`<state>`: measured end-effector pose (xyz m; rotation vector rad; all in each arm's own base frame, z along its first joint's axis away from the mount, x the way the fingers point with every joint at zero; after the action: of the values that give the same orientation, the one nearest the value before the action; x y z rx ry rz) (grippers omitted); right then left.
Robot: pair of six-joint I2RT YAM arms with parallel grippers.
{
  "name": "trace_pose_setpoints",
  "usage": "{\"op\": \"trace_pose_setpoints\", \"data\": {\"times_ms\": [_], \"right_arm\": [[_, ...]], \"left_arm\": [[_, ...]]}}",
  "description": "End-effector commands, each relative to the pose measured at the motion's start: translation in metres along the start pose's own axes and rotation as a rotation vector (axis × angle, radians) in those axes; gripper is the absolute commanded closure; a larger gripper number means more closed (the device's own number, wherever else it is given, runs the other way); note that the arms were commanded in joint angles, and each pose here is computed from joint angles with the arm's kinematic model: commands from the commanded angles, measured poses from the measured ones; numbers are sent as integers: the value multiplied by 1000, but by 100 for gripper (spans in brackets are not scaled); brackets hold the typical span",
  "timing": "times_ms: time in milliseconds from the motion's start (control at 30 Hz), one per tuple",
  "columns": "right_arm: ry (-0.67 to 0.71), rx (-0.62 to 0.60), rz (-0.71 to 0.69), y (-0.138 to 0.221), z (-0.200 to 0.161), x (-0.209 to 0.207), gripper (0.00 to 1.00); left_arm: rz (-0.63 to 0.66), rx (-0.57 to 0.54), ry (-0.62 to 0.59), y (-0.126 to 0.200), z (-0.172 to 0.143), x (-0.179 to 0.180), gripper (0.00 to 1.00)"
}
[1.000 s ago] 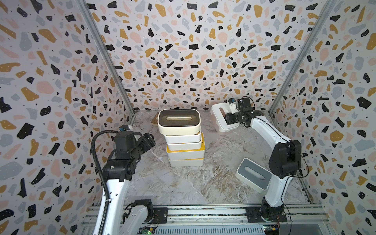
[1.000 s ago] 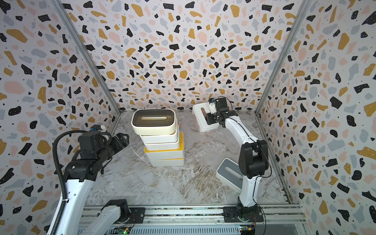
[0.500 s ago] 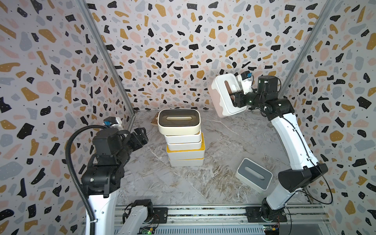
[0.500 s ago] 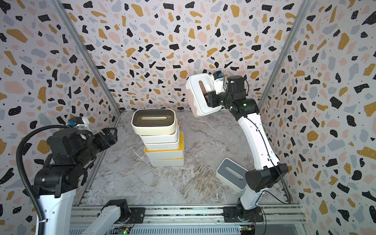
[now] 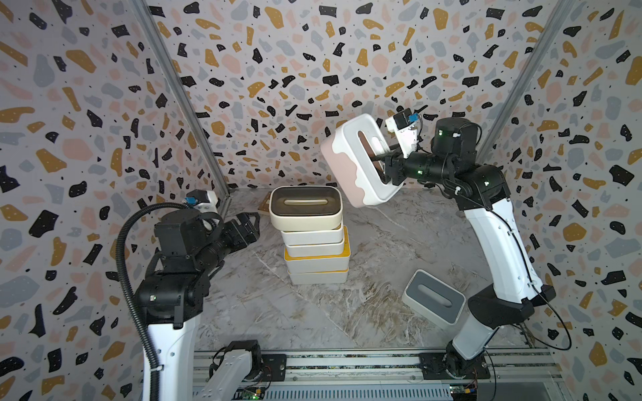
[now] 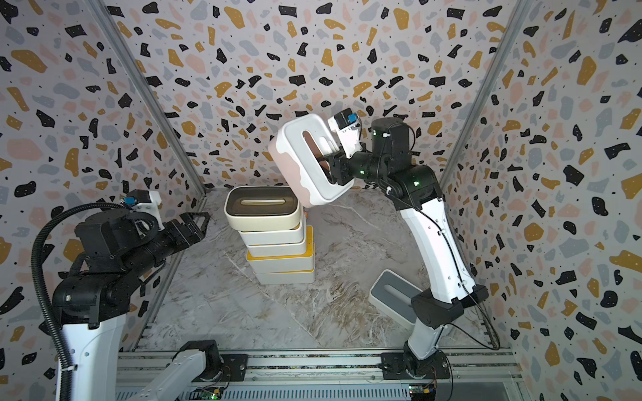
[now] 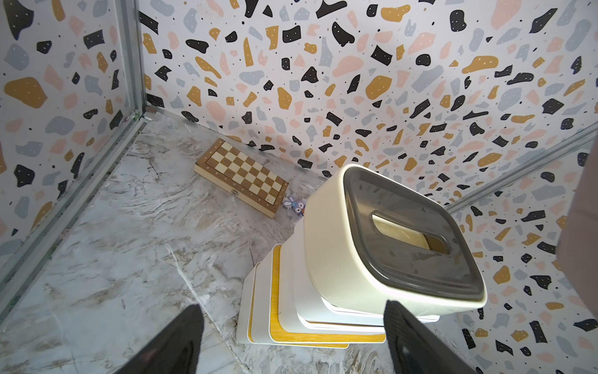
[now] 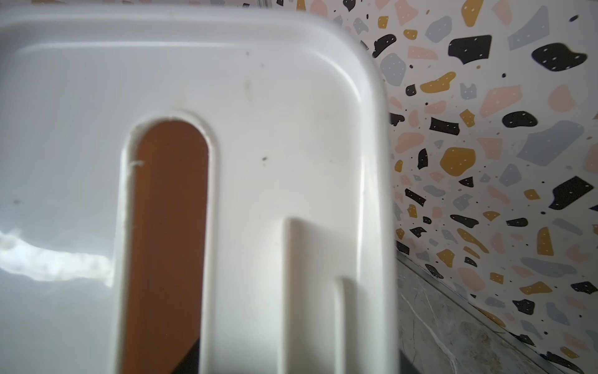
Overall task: Stack the tissue boxes
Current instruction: Place the tissue box at the tissue box.
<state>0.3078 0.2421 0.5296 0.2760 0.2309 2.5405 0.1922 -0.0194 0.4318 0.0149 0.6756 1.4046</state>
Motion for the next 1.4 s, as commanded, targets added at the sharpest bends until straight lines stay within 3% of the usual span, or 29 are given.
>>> {"op": "trace_pose_setpoints", "data": {"times_ms": [0, 1033, 1367], "right_arm": [[12, -53, 41, -1, 12, 16, 71], [32, -62, 110, -64, 7, 39, 66], [46, -46, 138, -69, 3, 42, 52]], "left_arm": [[-39, -13, 5, 0, 1, -4, 12], [-92, 21, 68, -21, -9, -2, 8], [-86, 24, 70, -25, -10, 0, 8]]}}
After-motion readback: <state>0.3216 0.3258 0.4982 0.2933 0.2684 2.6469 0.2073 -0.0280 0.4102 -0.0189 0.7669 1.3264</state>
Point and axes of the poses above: each gripper's point midway between its finger pads, its own y axis back along the fingers, its own x axis along the line the jaws close on, z = x × y, the point moved 6 cm from there along y, back along the fingers, and after that the axes turned 2 degrees about -y, right-handed, at the moved point
